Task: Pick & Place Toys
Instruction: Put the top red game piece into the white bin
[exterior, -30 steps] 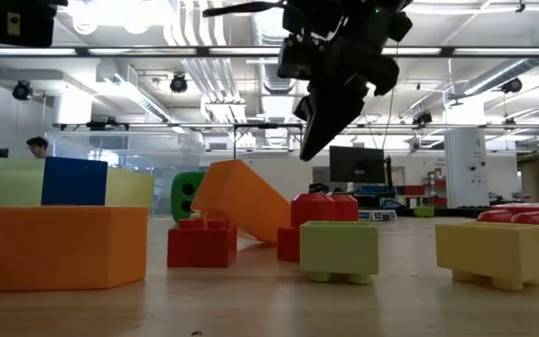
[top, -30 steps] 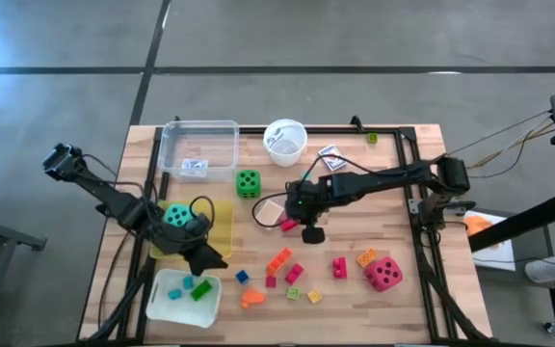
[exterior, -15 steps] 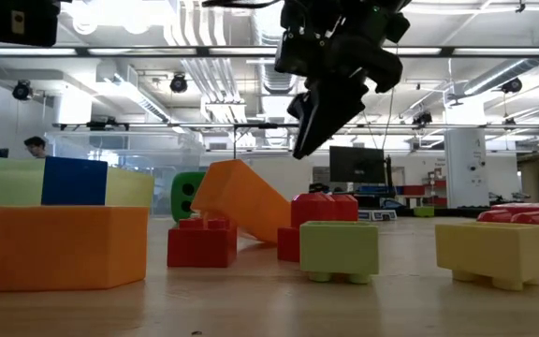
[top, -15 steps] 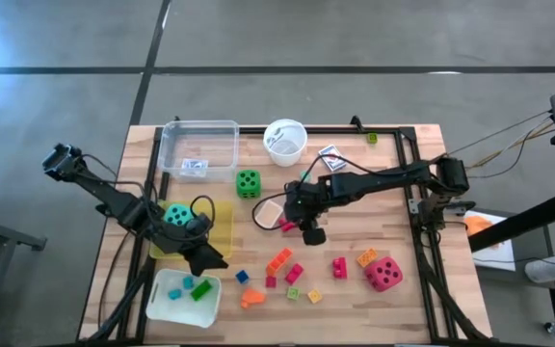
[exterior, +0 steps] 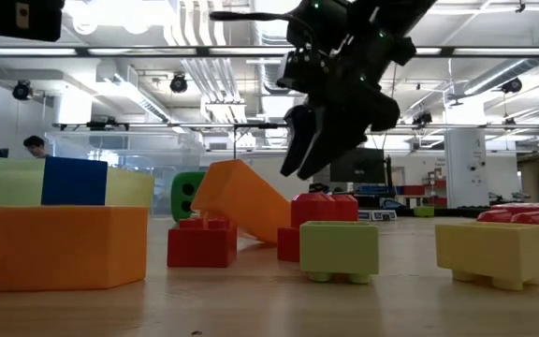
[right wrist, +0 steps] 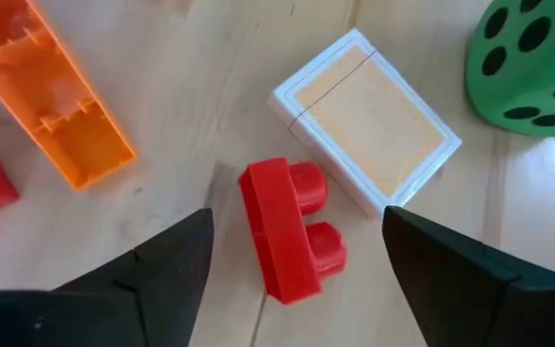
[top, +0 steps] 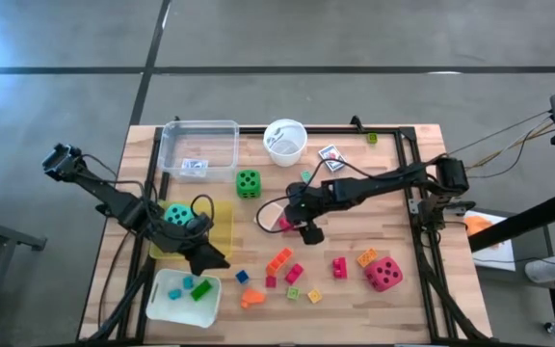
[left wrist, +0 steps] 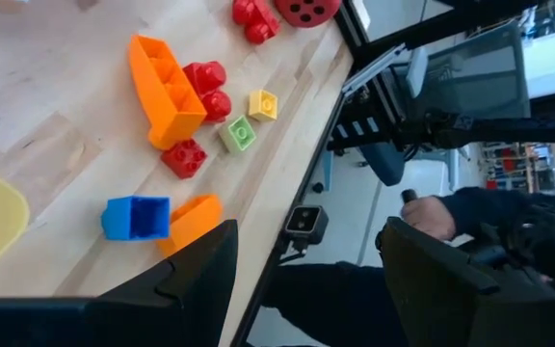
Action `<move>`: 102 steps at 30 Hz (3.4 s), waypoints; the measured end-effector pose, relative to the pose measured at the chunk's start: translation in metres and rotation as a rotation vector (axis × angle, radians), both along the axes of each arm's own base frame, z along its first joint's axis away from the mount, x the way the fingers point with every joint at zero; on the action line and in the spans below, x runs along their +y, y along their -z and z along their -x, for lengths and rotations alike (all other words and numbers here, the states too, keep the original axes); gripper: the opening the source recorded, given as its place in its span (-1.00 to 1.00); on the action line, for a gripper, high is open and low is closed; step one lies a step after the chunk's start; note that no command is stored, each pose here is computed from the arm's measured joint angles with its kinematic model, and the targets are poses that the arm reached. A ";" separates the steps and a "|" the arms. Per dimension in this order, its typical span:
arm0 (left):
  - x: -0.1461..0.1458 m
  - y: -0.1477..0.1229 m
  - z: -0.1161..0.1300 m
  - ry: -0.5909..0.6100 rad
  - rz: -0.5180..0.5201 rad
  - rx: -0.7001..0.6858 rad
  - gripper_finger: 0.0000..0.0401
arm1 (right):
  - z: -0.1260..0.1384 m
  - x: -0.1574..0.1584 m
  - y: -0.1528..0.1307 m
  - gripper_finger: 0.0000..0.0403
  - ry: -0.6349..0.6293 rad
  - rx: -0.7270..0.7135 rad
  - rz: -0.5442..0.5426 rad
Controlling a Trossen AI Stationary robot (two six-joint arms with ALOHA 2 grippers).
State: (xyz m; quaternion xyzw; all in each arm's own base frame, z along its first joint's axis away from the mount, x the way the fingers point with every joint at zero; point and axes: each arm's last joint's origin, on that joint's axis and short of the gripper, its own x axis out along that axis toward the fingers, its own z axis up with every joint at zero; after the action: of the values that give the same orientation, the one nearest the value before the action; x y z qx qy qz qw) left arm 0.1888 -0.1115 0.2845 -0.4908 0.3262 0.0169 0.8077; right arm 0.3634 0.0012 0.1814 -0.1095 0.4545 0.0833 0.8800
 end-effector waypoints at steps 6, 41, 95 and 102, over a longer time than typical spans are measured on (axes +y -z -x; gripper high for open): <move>0.007 -0.003 -0.006 -0.039 0.014 -0.030 0.21 | 0.004 -0.002 0.013 0.48 -0.003 -0.033 0.005; 0.017 -0.005 -0.013 0.004 0.025 -0.050 0.21 | -0.004 -0.016 0.045 0.09 0.009 0.096 -0.021; 0.082 -0.005 -0.040 -0.598 0.208 -0.090 0.21 | -0.018 0.005 -0.099 -0.91 0.405 -0.073 -0.437; 0.083 -0.008 -0.054 -0.431 0.002 -0.202 0.21 | -0.023 0.009 -0.132 -0.91 0.312 -0.130 -0.510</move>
State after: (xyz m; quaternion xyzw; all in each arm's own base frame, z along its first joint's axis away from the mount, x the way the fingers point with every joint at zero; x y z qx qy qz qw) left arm 0.2430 -0.0290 0.2923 -0.5493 0.1313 0.1394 0.8134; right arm 0.3862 0.0099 0.3139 0.1811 0.3729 0.0513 0.9086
